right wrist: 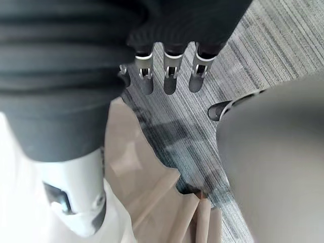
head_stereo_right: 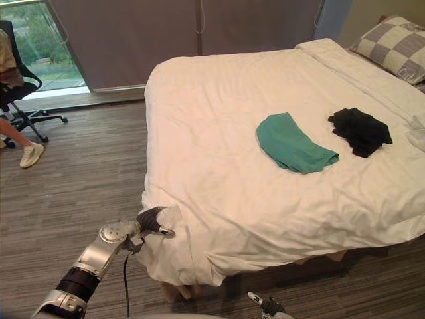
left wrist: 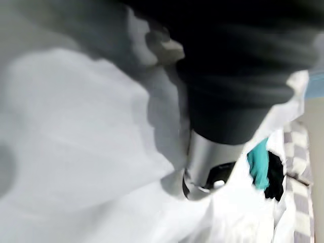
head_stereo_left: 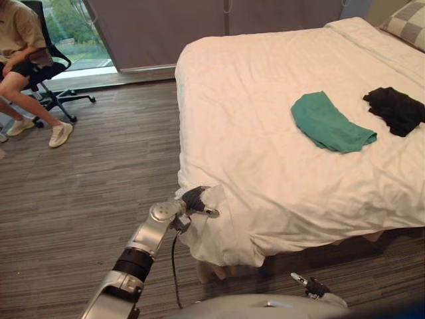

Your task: Tidy the bed and pick cloth on bed and put in laundry

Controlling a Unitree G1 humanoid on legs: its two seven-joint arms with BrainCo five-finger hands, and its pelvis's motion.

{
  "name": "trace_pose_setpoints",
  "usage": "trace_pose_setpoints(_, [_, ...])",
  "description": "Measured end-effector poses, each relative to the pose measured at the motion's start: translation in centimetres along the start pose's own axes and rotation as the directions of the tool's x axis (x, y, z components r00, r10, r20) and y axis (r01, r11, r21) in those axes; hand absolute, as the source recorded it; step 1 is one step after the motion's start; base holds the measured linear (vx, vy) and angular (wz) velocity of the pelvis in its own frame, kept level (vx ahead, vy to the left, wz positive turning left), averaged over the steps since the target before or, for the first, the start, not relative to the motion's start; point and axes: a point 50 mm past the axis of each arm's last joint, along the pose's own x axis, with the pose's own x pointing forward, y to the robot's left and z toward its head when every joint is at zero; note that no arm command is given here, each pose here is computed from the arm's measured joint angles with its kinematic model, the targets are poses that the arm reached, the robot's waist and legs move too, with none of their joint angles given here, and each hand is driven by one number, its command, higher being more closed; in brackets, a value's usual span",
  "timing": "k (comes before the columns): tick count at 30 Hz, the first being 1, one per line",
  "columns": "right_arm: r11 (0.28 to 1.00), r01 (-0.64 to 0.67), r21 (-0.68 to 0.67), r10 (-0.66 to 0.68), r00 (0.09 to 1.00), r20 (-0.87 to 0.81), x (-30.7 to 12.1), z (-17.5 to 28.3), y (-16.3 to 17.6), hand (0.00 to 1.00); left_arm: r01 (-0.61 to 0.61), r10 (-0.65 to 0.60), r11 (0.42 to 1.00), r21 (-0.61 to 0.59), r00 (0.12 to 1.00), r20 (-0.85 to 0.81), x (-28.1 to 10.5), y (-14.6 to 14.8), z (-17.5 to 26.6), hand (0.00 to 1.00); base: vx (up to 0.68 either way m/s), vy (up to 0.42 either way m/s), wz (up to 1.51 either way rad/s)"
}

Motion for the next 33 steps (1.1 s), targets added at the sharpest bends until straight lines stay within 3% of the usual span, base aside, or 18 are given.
trace_pose_setpoints(7, [1.0, -0.017, -0.02, 0.017, 1.0, 0.002, 0.0, 0.1, 0.4, 0.0, 0.03, -0.03, 1.0, -0.003, 1.0, 0.0, -0.5, 0.5, -0.2, 1.0, 0.0, -0.007, 0.04])
trace_pose_setpoints(13, [0.997, -0.055, -0.062, 0.055, 0.998, 0.002, 0.1, 0.3, 1.4, 0.0, 0.117, -0.113, 0.993, -0.011, 0.972, 0.204, -3.7, -0.1, 2.4, 1.0, 0.02, -0.004, 0.2])
trace_pose_setpoints(15, [0.994, -0.066, -0.084, 0.066, 0.998, 0.002, 0.2, 0.4, 1.7, 0.0, 0.144, -0.133, 0.989, -0.039, 0.97, 0.205, -4.6, -0.7, 1.8, 1.0, 0.04, -0.003, 0.32])
trace_pose_setpoints(16, [0.992, -0.07, -0.103, 0.071, 0.997, 0.002, 0.2, 0.5, 1.8, 0.0, 0.164, -0.144, 0.982, -0.099, 0.973, 0.183, -5.1, -1.2, 0.5, 0.0, 0.03, 0.001, 0.41])
trace_pose_setpoints(19, [0.99, -0.077, -0.117, 0.076, 0.997, -0.014, 0.2, 0.2, 1.9, 0.0, 0.147, -0.133, 0.956, -0.254, 0.989, 0.071, -6.1, -2.1, -3.0, 0.0, 0.03, -0.003, 0.39])
trace_pose_setpoints(23, [0.99, -0.082, -0.114, 0.078, 0.996, -0.035, 0.2, -0.1, 1.9, 0.0, 0.07, -0.12, 0.856, -0.512, 0.991, -0.064, -7.1, -4.4, -8.8, 0.0, 0.02, 0.005, 0.36])
trace_pose_setpoints(26, [0.99, -0.087, -0.115, 0.082, 0.996, -0.043, 0.2, -0.1, 2.0, 0.0, -0.038, -0.153, 0.708, -0.705, 0.967, -0.205, -7.4, -8.1, -14.3, 0.0, 0.03, 0.015, 0.27])
trace_pose_setpoints(27, [0.989, -0.087, -0.116, 0.082, 0.996, -0.044, 0.2, -0.1, 2.0, 0.0, -0.095, -0.104, 0.624, -0.775, 0.973, -0.204, -7.1, -9.0, -15.4, 0.0, 0.02, 0.012, 0.2])
trace_pose_setpoints(30, [0.987, -0.095, -0.127, 0.087, 0.994, -0.071, 0.3, -0.4, 2.1, 0.0, -0.287, 0.061, 0.473, -0.833, 0.954, -0.294, -7.2, -9.9, -18.0, 0.0, 0.01, 0.004, 0.17])
trace_pose_setpoints(31, [0.986, -0.1, -0.133, 0.091, 0.993, -0.07, 0.3, -0.3, 2.2, 0.0, -0.394, 0.128, 0.392, -0.831, 0.918, -0.375, -7.5, -10.4, -19.3, 0.0, 0.01, 0.002, 0.04])
trace_pose_setpoints(33, [0.982, -0.107, -0.157, 0.095, 0.992, -0.078, 0.3, -0.3, 2.3, 0.0, -0.546, 0.228, 0.29, -0.786, 0.837, -0.497, -8.4, -10.5, -21.0, 0.0, 0.0, 0.0, 0.0])
